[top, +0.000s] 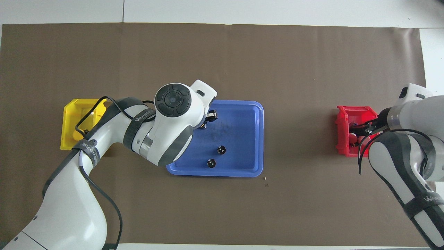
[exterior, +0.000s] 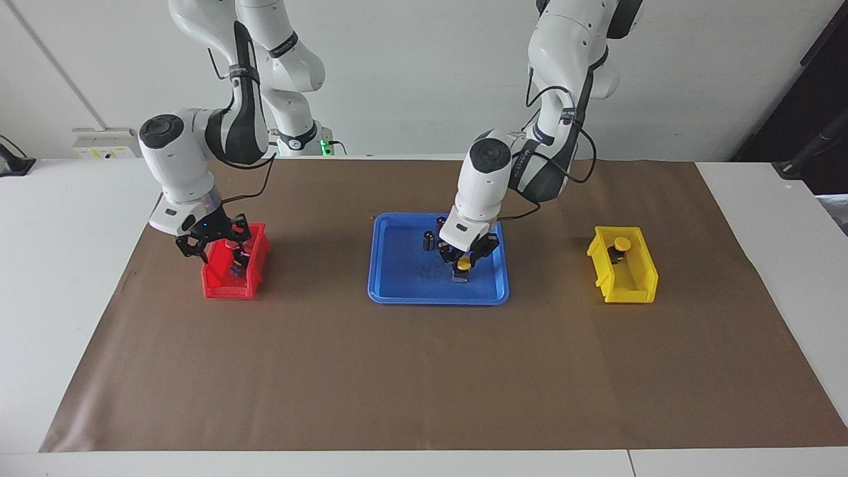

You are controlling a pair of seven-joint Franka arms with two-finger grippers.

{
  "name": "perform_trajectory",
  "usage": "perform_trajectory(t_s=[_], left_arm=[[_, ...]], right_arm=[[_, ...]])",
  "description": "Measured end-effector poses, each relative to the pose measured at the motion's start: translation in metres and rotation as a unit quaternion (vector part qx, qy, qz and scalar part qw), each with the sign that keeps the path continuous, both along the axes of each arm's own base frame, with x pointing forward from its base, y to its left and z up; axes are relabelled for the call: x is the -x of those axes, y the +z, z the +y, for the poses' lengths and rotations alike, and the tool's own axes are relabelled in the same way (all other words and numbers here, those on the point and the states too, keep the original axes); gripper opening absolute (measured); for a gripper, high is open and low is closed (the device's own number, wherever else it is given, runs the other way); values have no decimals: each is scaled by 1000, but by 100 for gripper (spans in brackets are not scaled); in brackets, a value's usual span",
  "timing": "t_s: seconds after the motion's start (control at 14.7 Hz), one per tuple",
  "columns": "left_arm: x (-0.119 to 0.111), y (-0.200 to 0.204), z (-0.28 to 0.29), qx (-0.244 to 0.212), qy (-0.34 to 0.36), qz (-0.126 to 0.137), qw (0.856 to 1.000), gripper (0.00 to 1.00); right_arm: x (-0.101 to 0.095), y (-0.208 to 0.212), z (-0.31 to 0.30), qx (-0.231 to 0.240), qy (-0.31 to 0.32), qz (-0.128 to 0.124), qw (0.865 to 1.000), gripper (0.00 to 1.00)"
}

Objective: Sort red and yellow buttons by color
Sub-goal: 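Carry the yellow button into the yellow bin and open the left gripper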

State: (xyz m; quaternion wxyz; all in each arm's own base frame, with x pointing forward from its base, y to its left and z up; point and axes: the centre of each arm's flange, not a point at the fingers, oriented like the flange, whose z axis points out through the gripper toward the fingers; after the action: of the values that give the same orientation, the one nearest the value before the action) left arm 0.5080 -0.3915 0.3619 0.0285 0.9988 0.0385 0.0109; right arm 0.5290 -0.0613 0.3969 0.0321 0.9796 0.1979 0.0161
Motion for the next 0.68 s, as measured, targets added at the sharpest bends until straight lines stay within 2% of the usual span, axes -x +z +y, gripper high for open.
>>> perform_trajectory(t_s=[0.14, 0.34, 0.54, 0.68], left_arm=[[-11, 27, 3, -6, 7, 5, 1000, 41], [-38, 110, 50, -26, 9, 25, 999, 41], [-68, 166, 170, -34, -26, 36, 998, 41], [-85, 179, 261, -31, -49, 37, 998, 41]], right_arm=[[-13, 50, 0, 1, -3, 21, 1000, 100], [-15, 138, 0, 3, -12, 37, 999, 100], [-8, 200, 2, -10, -42, 39, 998, 100], [-3, 222, 4, -17, -80, 45, 996, 100]])
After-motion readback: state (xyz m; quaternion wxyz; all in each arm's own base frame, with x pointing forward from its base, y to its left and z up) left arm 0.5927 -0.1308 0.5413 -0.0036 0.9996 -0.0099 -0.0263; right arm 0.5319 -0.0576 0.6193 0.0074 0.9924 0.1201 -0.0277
